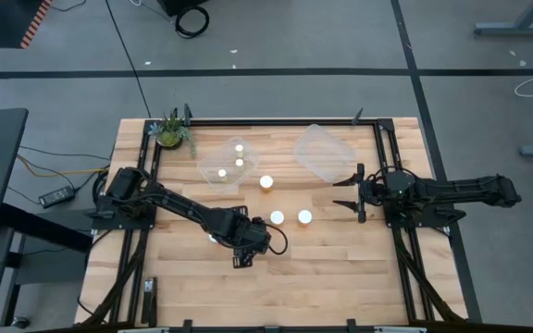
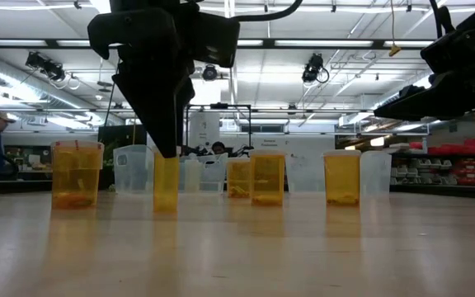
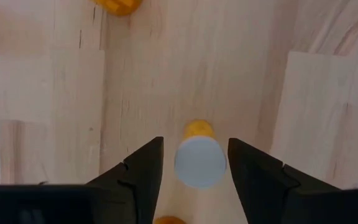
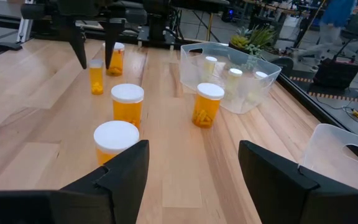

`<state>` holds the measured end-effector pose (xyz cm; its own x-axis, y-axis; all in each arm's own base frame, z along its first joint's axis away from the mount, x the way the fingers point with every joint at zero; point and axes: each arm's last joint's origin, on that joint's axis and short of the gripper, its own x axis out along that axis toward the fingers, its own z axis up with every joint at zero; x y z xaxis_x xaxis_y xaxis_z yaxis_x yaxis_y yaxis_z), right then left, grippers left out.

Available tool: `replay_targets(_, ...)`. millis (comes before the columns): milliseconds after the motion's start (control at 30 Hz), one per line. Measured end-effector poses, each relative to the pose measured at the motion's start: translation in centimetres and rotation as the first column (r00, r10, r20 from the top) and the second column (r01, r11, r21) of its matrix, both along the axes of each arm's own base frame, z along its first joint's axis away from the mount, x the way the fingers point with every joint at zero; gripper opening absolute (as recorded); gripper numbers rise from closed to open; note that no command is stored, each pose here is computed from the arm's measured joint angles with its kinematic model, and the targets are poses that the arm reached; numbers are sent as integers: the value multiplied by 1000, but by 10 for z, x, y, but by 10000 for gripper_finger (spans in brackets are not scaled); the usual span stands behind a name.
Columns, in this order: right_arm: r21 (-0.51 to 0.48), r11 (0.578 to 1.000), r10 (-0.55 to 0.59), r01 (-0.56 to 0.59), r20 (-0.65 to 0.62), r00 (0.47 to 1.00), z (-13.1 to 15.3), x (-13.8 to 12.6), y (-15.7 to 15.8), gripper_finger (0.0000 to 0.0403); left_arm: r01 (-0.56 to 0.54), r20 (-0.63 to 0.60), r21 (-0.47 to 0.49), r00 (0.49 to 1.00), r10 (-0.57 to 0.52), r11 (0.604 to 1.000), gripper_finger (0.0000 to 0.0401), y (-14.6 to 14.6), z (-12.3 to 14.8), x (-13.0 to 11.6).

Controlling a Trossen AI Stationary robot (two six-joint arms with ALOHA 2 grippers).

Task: Pick and place medicine bottles into bin by pill shape (circle, oval)
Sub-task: Put the small orange pill bottle into the left transparent bin

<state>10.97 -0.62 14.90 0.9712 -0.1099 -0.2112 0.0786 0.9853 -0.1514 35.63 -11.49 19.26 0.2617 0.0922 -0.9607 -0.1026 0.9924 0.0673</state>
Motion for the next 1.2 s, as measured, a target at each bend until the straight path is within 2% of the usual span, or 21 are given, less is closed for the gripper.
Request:
replay_targets(533,0,1000,0,0,0,1000,0,0,0,255,0,0,0,1000,0,1000,123,0,0,0)
replay_targets(1067,0,1000,0,0,0,1000,0,0,0,255,-9,-24,-12,1000,9,1000,124,5,0,-1)
replay_targets(1200,0,1000,0,0,0,1000,0,0,0,255,-12,-47,-6,999,11,1000,129,7,8,0)
